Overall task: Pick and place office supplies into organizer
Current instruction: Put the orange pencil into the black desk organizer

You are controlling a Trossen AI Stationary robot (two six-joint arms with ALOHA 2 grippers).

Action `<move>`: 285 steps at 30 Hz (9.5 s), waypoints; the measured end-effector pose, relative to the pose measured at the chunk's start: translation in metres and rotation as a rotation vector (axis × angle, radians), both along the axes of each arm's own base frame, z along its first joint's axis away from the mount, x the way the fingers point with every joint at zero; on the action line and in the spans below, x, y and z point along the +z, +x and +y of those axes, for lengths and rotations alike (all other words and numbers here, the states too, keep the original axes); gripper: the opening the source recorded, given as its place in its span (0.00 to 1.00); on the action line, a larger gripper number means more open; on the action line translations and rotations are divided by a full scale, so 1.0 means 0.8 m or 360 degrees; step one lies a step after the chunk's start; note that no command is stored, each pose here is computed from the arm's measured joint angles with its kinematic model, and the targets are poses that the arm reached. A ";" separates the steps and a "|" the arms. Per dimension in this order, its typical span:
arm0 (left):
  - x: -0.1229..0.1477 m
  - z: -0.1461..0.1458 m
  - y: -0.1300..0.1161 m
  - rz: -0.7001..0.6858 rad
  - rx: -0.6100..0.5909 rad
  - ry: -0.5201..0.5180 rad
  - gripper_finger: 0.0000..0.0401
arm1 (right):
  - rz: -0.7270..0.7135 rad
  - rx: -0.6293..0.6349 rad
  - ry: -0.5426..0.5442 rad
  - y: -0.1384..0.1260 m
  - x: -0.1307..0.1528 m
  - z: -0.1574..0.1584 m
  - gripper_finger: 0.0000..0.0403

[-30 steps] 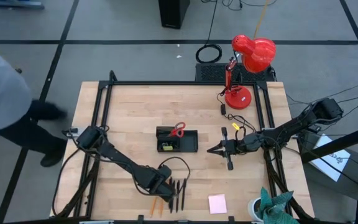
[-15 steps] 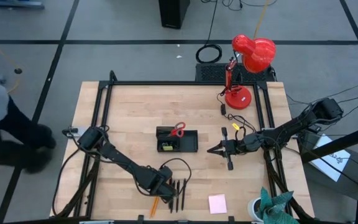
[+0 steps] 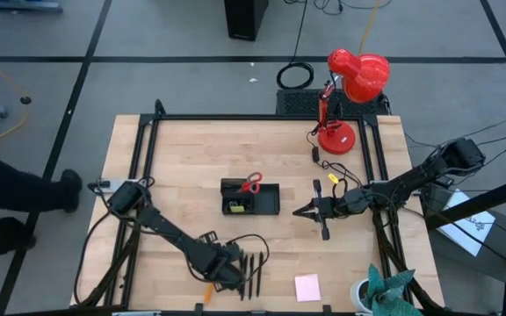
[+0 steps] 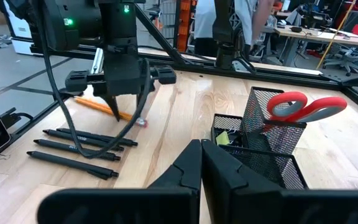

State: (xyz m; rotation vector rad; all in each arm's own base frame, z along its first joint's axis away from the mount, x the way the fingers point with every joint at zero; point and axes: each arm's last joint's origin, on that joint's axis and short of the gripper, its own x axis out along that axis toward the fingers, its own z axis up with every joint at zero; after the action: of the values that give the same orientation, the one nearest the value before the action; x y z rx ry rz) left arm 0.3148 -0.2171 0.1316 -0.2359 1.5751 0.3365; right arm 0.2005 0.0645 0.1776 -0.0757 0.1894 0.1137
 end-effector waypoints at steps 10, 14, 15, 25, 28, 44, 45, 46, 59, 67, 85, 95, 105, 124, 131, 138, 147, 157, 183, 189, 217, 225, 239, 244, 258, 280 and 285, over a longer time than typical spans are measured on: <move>0.002 0.011 -0.028 0.0297 -0.0012 0.0243 0.44 | -0.0001 0.0000 0.0001 0.000 0.000 0.000 0.01; 0.001 0.007 -0.026 0.0233 -0.0014 0.0227 0.43 | -0.0002 -0.0001 0.0006 0.000 0.000 0.000 0.01; 0.001 0.006 -0.026 0.0221 -0.0017 0.0230 0.43 | -0.0002 -0.0001 0.0008 0.000 0.000 0.000 0.01; 0.027 0.013 -0.037 0.0206 0.0240 0.0320 0.44 | -0.0002 -0.0002 0.0008 0.000 0.000 0.000 0.01; 0.063 0.020 -0.058 0.0202 0.0454 0.0430 0.44 | -0.0003 -0.0002 0.0008 0.000 0.000 0.000 0.01; 0.056 0.019 -0.175 0.0098 0.1203 0.0186 0.44 | -0.0002 -0.0003 0.0015 0.000 0.000 0.000 0.01; 0.051 0.021 -0.182 0.0145 0.1246 0.0204 0.44 | -0.0001 -0.0003 0.0014 0.000 0.000 0.000 0.01; 0.045 0.024 -0.188 0.0204 0.1293 0.0230 0.44 | -0.0002 -0.0003 0.0014 0.000 0.000 0.000 0.01; 0.010 0.039 -0.202 0.0269 0.1374 0.0245 0.44 | -0.0003 -0.0004 0.0010 0.000 0.000 0.000 0.01; -0.007 0.050 -0.212 0.0281 0.1381 0.0231 0.44 | -0.0002 -0.0006 0.0011 0.000 0.000 0.000 0.01; -0.010 0.055 -0.201 0.0267 0.0983 0.0132 0.43 | -0.0003 -0.0008 0.0009 0.000 0.000 0.000 0.01; -0.007 0.053 -0.197 0.0206 0.0930 0.0137 0.43 | -0.0002 -0.0007 0.0010 0.000 0.000 0.000 0.01; 0.007 0.029 -0.165 -0.0171 0.0825 -0.0060 0.44 | -0.0003 -0.0011 0.0010 0.001 0.000 0.000 0.01; 0.010 0.027 -0.162 -0.0227 0.0521 -0.0036 0.44 | 0.0002 -0.0011 0.0008 0.001 -0.001 0.000 0.01; 0.034 0.018 -0.142 -0.0378 0.0307 -0.0026 0.44 | 0.0001 -0.0013 0.0005 0.001 -0.001 -0.001 0.01; 0.044 0.036 -0.115 -0.0457 0.0164 0.0038 0.44 | 0.0001 -0.0020 0.0007 0.002 -0.001 -0.001 0.01; 0.044 0.069 -0.088 -0.0434 0.0023 0.0061 0.44 | 0.0001 -0.0018 0.0009 0.001 -0.001 -0.001 0.01; 0.027 0.074 -0.068 -0.0389 -0.0120 -0.0050 0.44 | 0.0002 -0.0015 -0.0002 0.002 -0.001 -0.001 0.01; -0.022 0.069 -0.057 -0.0284 -0.0009 0.0026 0.44 | 0.0013 -0.0020 0.0003 0.002 -0.002 -0.001 0.01; -0.024 0.069 -0.057 -0.0277 -0.0058 0.0031 0.43 | 0.0012 -0.0019 0.0005 0.002 -0.002 -0.001 0.01; -0.018 0.064 -0.051 -0.0469 0.0000 0.0071 0.02 | 0.0013 -0.0021 0.0006 0.002 -0.002 -0.002 0.01; 0.040 0.066 -0.055 -0.0854 0.0002 0.0164 0.01 | 0.0012 -0.0021 0.0007 0.002 -0.002 -0.002 0.01; 0.128 0.079 -0.048 -0.1493 -0.0314 0.0499 0.04 | 0.0004 -0.0021 0.0010 0.002 -0.001 -0.002 0.01; 0.164 0.092 -0.034 -0.1734 -0.0537 0.0606 0.01 | 0.0001 -0.0021 0.0011 0.002 -0.001 -0.002 0.01; 0.220 0.176 -0.011 -0.2032 -0.0891 0.0755 0.03 | 0.0001 -0.0021 0.0012 0.002 -0.001 -0.002 0.01; 0.106 0.286 -0.041 -0.2276 -0.0599 0.0535 0.01 | 0.0014 -0.0022 0.0026 0.002 -0.002 -0.002 0.01; 0.079 0.291 -0.061 -0.2287 -0.0523 0.0518 0.05 | 0.0014 -0.0022 0.0026 0.002 -0.002 -0.002 0.01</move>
State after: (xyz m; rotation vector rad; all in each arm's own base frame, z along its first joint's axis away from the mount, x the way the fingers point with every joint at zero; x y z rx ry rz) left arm 0.2657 0.0160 0.1947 0.0633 0.1163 0.0847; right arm 0.2019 0.0632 0.1760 -0.0579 0.1975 0.1015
